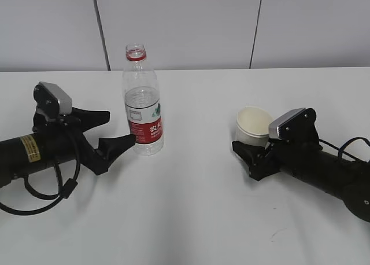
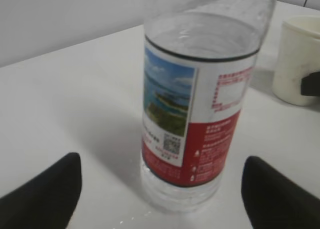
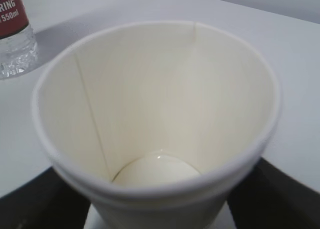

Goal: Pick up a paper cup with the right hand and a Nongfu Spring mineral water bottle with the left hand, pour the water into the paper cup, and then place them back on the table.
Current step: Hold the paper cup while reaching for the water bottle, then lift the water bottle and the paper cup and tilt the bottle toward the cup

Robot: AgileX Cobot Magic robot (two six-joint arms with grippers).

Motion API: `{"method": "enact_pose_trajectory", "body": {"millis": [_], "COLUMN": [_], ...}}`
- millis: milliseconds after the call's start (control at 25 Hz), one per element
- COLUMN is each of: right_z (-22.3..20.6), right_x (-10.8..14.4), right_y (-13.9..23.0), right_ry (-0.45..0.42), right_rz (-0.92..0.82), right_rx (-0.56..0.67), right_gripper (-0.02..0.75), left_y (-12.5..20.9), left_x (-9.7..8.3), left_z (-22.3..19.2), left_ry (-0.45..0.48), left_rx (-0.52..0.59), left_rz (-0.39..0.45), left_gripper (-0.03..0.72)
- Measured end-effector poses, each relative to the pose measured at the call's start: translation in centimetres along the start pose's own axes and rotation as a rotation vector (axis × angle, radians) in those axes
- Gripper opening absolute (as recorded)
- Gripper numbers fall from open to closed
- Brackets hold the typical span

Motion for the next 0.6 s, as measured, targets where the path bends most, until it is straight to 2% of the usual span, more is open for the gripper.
{"method": "enact_pose_trajectory", "body": {"millis": [240,600], "right_z": [0.0,0.0], "right_x": [0.0,0.0], "right_y": [0.0,0.0], "right_ry": [0.0,0.0], "right_rz": [0.0,0.0], "right_rx": [0.0,-0.001], "right_gripper": [0.556,0.556], "left_y": [0.2,-0.3], "left_x": [-1.4,-1.0], "left_z": [-1.6,-3.5], "left_ry": [0.061,0.067], "left_rx": [0.01,-0.02], "left_rz": [-0.023,-0.029], "left_gripper": [0.594,0.594]}}
Point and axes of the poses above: a point on each arm's last joint axis where the gripper is mounted, z pointing back along that axis away from the gripper, x along the wrist's bending axis when the last joint is at zero, y = z × x, the point moved 8 cm from there along -z, pointing out along that axis toward the gripper, and after that the axes turned 15 degrees about z, right-handed, at the moved point
